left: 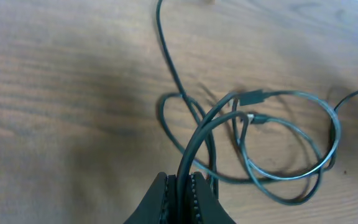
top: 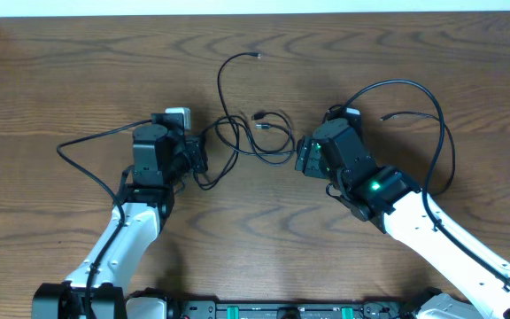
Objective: Untangle cables
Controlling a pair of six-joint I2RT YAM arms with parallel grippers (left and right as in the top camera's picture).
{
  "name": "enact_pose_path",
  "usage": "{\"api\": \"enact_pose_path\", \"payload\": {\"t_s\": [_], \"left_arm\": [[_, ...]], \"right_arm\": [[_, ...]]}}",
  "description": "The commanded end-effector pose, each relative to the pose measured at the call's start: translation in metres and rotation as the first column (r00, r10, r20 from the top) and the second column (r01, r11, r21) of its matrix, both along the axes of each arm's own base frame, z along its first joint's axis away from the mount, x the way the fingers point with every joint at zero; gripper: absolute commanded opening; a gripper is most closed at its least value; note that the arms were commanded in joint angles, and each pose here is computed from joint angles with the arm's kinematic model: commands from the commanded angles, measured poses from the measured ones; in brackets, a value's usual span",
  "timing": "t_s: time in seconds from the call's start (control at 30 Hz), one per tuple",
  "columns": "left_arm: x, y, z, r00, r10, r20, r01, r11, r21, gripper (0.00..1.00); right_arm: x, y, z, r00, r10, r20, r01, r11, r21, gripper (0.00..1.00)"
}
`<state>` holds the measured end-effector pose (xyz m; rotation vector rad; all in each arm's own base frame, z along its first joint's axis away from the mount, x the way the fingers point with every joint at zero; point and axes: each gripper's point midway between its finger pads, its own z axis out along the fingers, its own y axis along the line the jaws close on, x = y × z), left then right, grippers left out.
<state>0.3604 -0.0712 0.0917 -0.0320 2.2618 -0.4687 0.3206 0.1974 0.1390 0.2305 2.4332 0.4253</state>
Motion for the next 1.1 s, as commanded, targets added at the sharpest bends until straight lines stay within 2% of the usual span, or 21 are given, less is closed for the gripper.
{"api": "enact_pose_path", "payload": {"t_s": [0.0,0.17,0.2,0.23,0.37,0.53,0.77,1.07], "left_arm": [[-0.002,0.004,-0.002,1.0,0.015,-0.023,-0.015,1.0,0.008,0.08],[-0.011,0.005,-0.013,0.996,0.016,-0.082,-0.015,1.0,0.013,0.1],[-0.013,0.005,-0.014,0.996,0.016,-0.09,-0.015,1.0,0.014,0.17],[-0.013,0.005,-0.015,0.995,0.016,-0.095,-0.015,1.0,0.014,0.28],[-0.014,0.009,-0.017,0.994,0.036,-0.101,-0.033,0.999,0.032,0.4],[-0.014,0.009,-0.017,0.994,0.036,-0.101,-0.033,0.999,0.034,0.41],[-0.011,0.038,-0.023,0.981,0.169,-0.096,-0.153,0.976,0.156,0.42],[-0.012,0.039,-0.024,0.98,0.173,-0.097,-0.156,0.975,0.16,0.42]], "right_arm": [[0.002,-0.003,-0.002,1.0,-0.014,0.0,0.014,1.0,-0.015,0.76],[0.002,-0.003,-0.005,1.0,-0.014,-0.006,0.014,1.0,-0.019,0.78],[0.002,-0.003,-0.006,1.0,-0.014,-0.008,0.014,1.0,-0.021,0.78],[0.002,-0.003,-0.007,1.0,-0.014,-0.011,0.014,1.0,-0.022,0.78],[0.002,-0.003,-0.009,1.0,-0.014,-0.017,0.013,1.0,-0.026,0.78],[0.003,-0.003,-0.014,1.0,-0.014,-0.028,0.013,0.999,-0.035,0.79],[0.001,0.0,-0.024,0.998,-0.003,-0.056,0.001,0.999,-0.038,0.77],[0.0,0.001,-0.037,0.996,0.001,-0.09,-0.006,0.999,-0.053,0.78]]}}
